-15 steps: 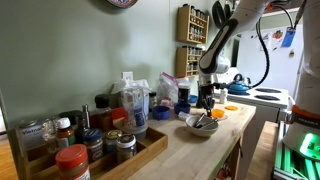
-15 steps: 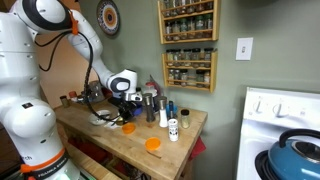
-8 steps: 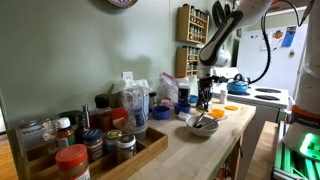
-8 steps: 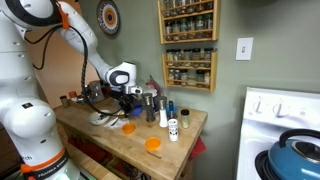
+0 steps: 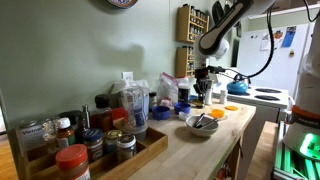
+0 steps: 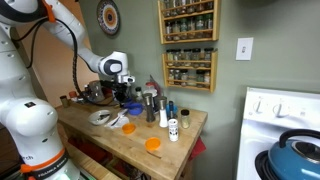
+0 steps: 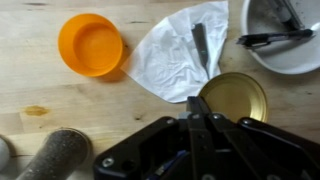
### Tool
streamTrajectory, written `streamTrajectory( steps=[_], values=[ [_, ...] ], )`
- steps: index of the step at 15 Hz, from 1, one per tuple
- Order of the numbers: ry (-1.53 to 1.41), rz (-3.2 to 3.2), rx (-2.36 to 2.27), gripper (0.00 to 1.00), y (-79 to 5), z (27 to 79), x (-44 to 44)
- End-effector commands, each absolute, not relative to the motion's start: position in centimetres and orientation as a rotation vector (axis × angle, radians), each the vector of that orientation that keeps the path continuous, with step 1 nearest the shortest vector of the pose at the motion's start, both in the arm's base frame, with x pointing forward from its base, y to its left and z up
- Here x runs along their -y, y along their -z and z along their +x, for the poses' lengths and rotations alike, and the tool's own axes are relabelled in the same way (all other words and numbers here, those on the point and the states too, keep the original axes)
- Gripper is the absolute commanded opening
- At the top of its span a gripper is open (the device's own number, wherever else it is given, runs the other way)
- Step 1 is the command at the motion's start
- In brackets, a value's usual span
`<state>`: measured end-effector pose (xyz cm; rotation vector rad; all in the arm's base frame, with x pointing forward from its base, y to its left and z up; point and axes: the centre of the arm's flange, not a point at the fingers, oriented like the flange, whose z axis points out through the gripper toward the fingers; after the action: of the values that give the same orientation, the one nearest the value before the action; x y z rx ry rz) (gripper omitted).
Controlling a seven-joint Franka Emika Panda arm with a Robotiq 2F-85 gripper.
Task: Put the golden color lid in the blue jar close to the wall
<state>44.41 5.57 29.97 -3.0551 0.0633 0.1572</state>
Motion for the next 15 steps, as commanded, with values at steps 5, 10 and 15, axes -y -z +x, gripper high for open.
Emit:
streamTrajectory(
  steps=[5, 10, 15],
  values=[
    [-0.061, -3.061, -0.027, 0.01, -32.0, 45.0, -12.6],
    [-0.045, -3.06, -0.155, 0.0, -31.4, 46.4, -12.5],
    [0.124, -3.012, -0.538, 0.0, -30.3, 51.2, -15.6]
  ],
)
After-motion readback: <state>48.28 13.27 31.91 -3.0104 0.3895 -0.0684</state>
